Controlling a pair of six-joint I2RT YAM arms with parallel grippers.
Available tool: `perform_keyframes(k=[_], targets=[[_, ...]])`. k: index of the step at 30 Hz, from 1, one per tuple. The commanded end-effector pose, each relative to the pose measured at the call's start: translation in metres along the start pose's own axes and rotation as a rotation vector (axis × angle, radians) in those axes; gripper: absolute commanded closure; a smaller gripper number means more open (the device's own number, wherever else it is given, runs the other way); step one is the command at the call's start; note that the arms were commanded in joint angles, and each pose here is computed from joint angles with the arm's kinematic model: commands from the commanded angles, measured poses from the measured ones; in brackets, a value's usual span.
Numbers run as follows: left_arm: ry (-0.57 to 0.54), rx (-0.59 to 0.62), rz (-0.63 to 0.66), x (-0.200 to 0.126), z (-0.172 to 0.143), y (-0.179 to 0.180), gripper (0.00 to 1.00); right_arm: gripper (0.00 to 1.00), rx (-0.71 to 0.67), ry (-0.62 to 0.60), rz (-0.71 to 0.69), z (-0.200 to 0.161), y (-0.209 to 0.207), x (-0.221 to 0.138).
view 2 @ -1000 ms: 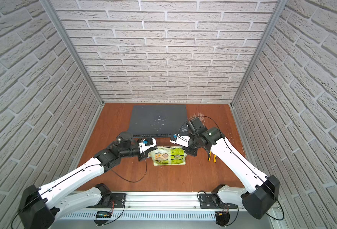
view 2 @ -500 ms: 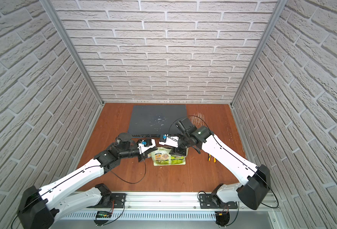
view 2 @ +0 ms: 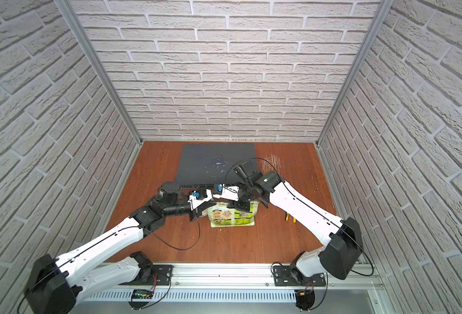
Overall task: Pour the oats into the breakfast bowl
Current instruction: Close the oats bag at the center of the board.
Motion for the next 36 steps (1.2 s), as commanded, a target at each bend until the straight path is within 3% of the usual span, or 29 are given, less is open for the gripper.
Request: perform_keyframes(k=[1,3,5,8,10,11,13,15,16,18,19,20,22,24,25,27,28,29,31,33,34,36], targets=[[-0.072,0.025,-0.011,-0.001,0.012,0.001,1.0,0.79,-0.023,-0.062,-0.006,0.013,-0.003,0.001],[-0.069,0.022,-0.009,-0.001,0.011,0.002,1.0,0.96,-0.031,-0.008,-0.012,0.007,-0.003,0.0],[-0.069,0.019,-0.007,-0.002,0.011,0.003,1.0,0.96,-0.028,0.057,-0.024,-0.002,-0.002,-0.004],[-0.069,0.016,-0.006,-0.003,0.01,0.003,1.0,0.77,-0.008,0.099,-0.052,-0.015,-0.002,-0.016],[-0.067,0.015,-0.006,-0.003,0.01,0.003,1.0,0.74,-0.003,0.104,-0.063,-0.018,0.0,-0.021],[-0.066,0.012,-0.005,-0.003,0.01,0.004,1.0,0.75,-0.004,0.103,-0.064,-0.019,0.002,-0.023],[-0.067,0.012,-0.004,-0.003,0.01,0.004,1.0,0.94,0.0,0.113,-0.061,-0.021,0.004,-0.024],[-0.069,0.013,-0.002,-0.004,0.011,0.004,1.0,0.97,0.007,0.134,-0.062,-0.025,0.005,-0.027],[-0.068,0.012,0.0,-0.004,0.011,0.005,1.0,0.96,0.011,0.147,-0.071,-0.027,0.004,-0.028],[-0.066,0.009,0.0,-0.004,0.01,0.005,1.0,0.78,0.022,0.157,-0.089,-0.031,0.003,-0.031],[-0.066,0.01,0.002,-0.004,0.011,0.005,1.0,0.75,0.024,0.157,-0.096,-0.032,0.003,-0.033],[-0.064,0.009,0.003,-0.005,0.011,0.006,1.0,0.77,0.025,0.154,-0.098,-0.033,0.003,-0.035],[-0.063,0.008,0.007,-0.005,0.011,0.006,1.0,0.95,0.027,0.152,-0.093,-0.033,0.005,-0.038],[-0.06,0.006,0.007,-0.005,0.01,0.006,1.0,0.96,0.033,0.161,-0.095,-0.036,0.006,-0.04],[-0.06,0.006,0.008,-0.004,0.01,0.007,1.0,0.92,0.04,0.169,-0.105,-0.038,0.006,-0.041],[-0.06,0.005,0.009,-0.004,0.01,0.007,1.0,0.73,0.052,0.188,-0.118,-0.044,0.006,-0.043],[-0.059,0.004,0.008,-0.004,0.009,0.007,1.0,0.71,0.056,0.195,-0.122,-0.046,0.007,-0.044],[-0.06,0.006,0.008,-0.004,0.01,0.007,1.0,0.72,0.059,0.202,-0.122,-0.049,0.007,-0.044],[-0.061,0.005,0.009,-0.004,0.01,0.008,1.0,0.93,0.065,0.222,-0.114,-0.053,0.009,-0.045],[-0.061,0.005,0.009,-0.004,0.01,0.008,1.0,0.97,0.075,0.246,-0.114,-0.057,0.01,-0.045],[-0.059,0.003,0.009,-0.004,0.01,0.008,1.0,0.95,0.078,0.259,-0.123,-0.059,0.009,-0.045],[-0.057,0.001,0.012,-0.003,0.009,0.009,1.0,0.76,0.086,0.272,-0.136,-0.061,0.008,-0.045]])
Point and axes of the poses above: each gripper's point midway between its finger pads, its own x axis out along the fingers, its own y axis along the line the jaws close on, z = x × y, the point moved 6 cm from there along -x, back along the fingers, and after that the axes turned 15 degrees about -x, right-handed, at the moved point
